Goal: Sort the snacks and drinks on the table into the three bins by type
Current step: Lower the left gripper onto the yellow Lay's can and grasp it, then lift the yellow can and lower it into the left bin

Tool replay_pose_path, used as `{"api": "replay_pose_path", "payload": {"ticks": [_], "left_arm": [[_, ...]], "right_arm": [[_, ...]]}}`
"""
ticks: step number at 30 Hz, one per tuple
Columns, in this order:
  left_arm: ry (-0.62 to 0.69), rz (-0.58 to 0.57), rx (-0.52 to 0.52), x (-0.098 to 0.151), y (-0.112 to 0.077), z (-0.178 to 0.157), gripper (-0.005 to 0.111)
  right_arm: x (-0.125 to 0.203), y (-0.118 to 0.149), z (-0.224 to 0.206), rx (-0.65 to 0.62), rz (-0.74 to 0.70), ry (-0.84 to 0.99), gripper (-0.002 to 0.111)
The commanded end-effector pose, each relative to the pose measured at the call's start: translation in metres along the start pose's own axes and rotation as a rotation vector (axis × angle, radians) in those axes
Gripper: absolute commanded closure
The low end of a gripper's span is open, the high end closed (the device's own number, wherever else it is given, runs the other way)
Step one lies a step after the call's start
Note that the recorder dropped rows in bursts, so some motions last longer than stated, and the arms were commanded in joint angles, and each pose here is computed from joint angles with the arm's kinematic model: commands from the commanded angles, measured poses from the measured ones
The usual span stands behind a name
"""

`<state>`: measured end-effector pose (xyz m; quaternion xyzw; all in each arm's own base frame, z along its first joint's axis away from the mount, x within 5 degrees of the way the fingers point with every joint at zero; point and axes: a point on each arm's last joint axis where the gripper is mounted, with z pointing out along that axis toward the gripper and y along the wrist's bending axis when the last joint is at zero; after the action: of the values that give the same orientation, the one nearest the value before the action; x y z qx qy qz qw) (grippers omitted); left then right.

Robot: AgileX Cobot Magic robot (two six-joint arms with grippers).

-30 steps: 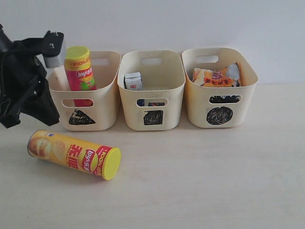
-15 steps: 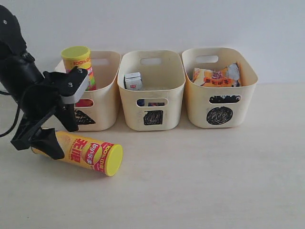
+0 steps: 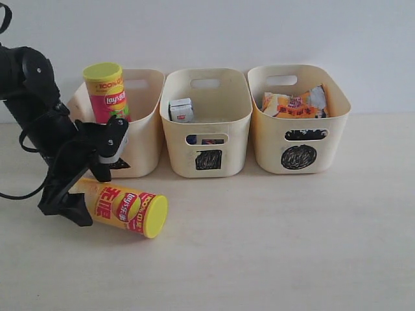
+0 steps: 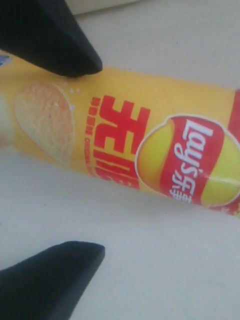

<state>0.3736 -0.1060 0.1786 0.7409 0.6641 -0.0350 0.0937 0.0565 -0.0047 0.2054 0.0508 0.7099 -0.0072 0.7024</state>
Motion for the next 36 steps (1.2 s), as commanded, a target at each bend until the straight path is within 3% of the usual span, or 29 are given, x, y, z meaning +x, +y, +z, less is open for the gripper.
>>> {"api": "replay_pose_path", "payload": {"ticks": [1,6,8,10,11,14,16,22,29,36], "left_arm": [[0.014,-0.006,0.000,0.001,0.002,0.013,0.023],[0.023,-0.009,0.035,0.005,0.004,0.035,0.027],[0.023,-0.009,0.031,0.005,0.005,0.036,0.036],[0.029,-0.005,0.035,0.006,0.004,0.036,0.071],[0.042,0.008,0.057,0.006,0.002,0.033,0.103],[0.043,-0.073,0.054,0.005,0.001,0.026,0.102],[0.034,-0.175,-0.010,0.002,0.003,0.013,0.102],[0.000,-0.323,-0.102,-0.004,0.001,-0.023,0.102],[-0.185,-0.451,-0.162,-0.022,-0.002,-0.060,0.102],[-0.302,-0.625,-0.343,-0.027,0.007,-0.087,0.102]], "right_arm": [[0.001,0.000,0.000,0.007,0.000,-0.007,0.109],[0.001,0.000,0.000,0.007,0.000,-0.007,0.109],[0.001,0.000,0.000,0.007,0.000,-0.007,0.109],[0.001,0.000,0.000,0.007,0.000,-0.007,0.109],[0.001,0.000,0.000,0.007,0.000,-0.007,0.109],[0.001,0.000,0.000,0.007,0.000,-0.007,0.109],[0.001,0.000,0.000,0.007,0.000,-0.007,0.109],[0.001,0.000,0.000,0.007,0.000,-0.007,0.109],[0.001,0.000,0.000,0.007,0.000,-0.007,0.109],[0.001,0.000,0.000,0.007,0.000,-0.007,0.109]]}}
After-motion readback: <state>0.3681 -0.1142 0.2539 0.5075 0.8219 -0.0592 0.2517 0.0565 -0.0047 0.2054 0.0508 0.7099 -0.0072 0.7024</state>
